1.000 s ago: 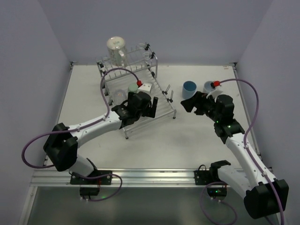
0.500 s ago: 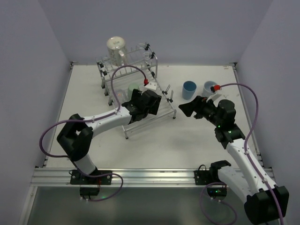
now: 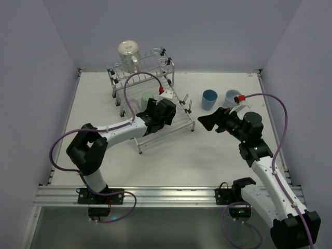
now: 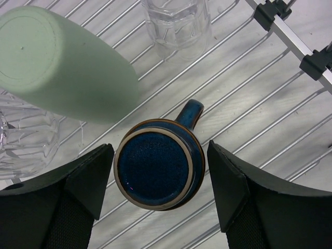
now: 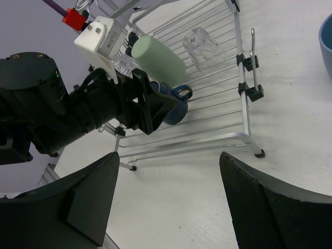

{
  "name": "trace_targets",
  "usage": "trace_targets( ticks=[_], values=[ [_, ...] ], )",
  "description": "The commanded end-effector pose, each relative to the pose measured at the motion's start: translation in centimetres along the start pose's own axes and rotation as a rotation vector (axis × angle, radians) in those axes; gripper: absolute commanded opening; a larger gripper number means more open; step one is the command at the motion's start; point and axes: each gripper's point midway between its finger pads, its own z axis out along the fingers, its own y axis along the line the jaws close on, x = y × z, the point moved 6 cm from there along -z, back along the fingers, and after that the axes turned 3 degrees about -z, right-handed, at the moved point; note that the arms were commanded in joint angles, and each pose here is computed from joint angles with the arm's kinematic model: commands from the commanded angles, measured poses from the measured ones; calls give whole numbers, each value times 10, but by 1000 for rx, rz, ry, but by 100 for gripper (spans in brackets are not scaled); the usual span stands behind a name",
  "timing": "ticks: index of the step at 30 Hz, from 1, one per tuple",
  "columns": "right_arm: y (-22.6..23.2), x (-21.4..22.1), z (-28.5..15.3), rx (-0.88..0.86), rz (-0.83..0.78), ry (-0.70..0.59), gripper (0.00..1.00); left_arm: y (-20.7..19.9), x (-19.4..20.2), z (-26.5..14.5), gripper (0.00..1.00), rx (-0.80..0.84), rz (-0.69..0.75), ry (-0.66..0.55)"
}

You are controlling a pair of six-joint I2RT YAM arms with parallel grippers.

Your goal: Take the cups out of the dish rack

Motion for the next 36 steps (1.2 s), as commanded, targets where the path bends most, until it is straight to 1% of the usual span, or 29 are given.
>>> trace_targets(
  ticks=[1,2,4,8,9,10,11,13,14,17,21,22,23,27,28,29,30,31,32,33,34,35,36],
  values=[
    [8,-2,-4,-39,-8,-11,80,2,-10,6,79,-9,-35,-58],
    [7,1,-7,-30,-5,1,80,2,-9,6,71,-7,-38,-59],
    [7,1,-9,-23,-10,-2,80,4,-8,7,69,-1,-43,-56],
    [11,-2,-15,-23,-21,-11,80,3,0,10,60,9,-47,-36],
    [13,-4,-18,-23,-26,-15,80,3,3,11,55,9,-42,-28],
    [14,-4,-19,-25,-28,-16,81,3,4,11,52,12,-46,-23],
    [15,-6,-20,-25,-32,-18,81,4,6,11,46,10,-45,-17],
    [17,-7,-21,-26,-32,-17,81,5,7,8,39,17,-58,-16],
    [17,-7,-21,-28,-32,-17,81,5,5,5,32,25,-68,-23],
    [16,-3,-17,-43,-18,7,81,10,-8,-10,26,45,-111,-78],
    [15,5,-10,-85,13,32,81,17,-41,-43,23,113,-201,-193],
    [15,6,-9,-93,22,36,81,18,-43,-47,22,130,-209,-205],
    [16,7,-7,-107,38,47,81,17,-54,-53,22,155,-242,-253],
    [25,4,0,-189,62,46,81,19,-79,-83,21,257,-329,-336],
    [28,4,1,-209,91,45,81,18,-85,-89,20,287,-352,-358],
    [35,0,2,-255,87,18,81,20,-89,-99,20,319,-376,-381],
    [37,4,3,-281,106,29,81,15,-91,-107,20,386,-409,-385],
    [46,0,3,-332,127,5,80,13,-98,-114,20,432,-443,-414],
    [51,-1,3,-358,138,-6,80,13,-98,-122,20,478,-466,-428],
    [51,2,5,-364,157,-14,79,7,-100,-130,20,557,-506,-429],
    [56,1,4,-385,184,-22,79,5,-106,-138,20,611,-537,-463],
    [61,-1,3,-416,176,-45,77,3,-109,-146,20,662,-563,-477],
    [62,-1,3,-418,183,-56,77,-2,-107,-150,20,724,-585,-461]
  ],
)
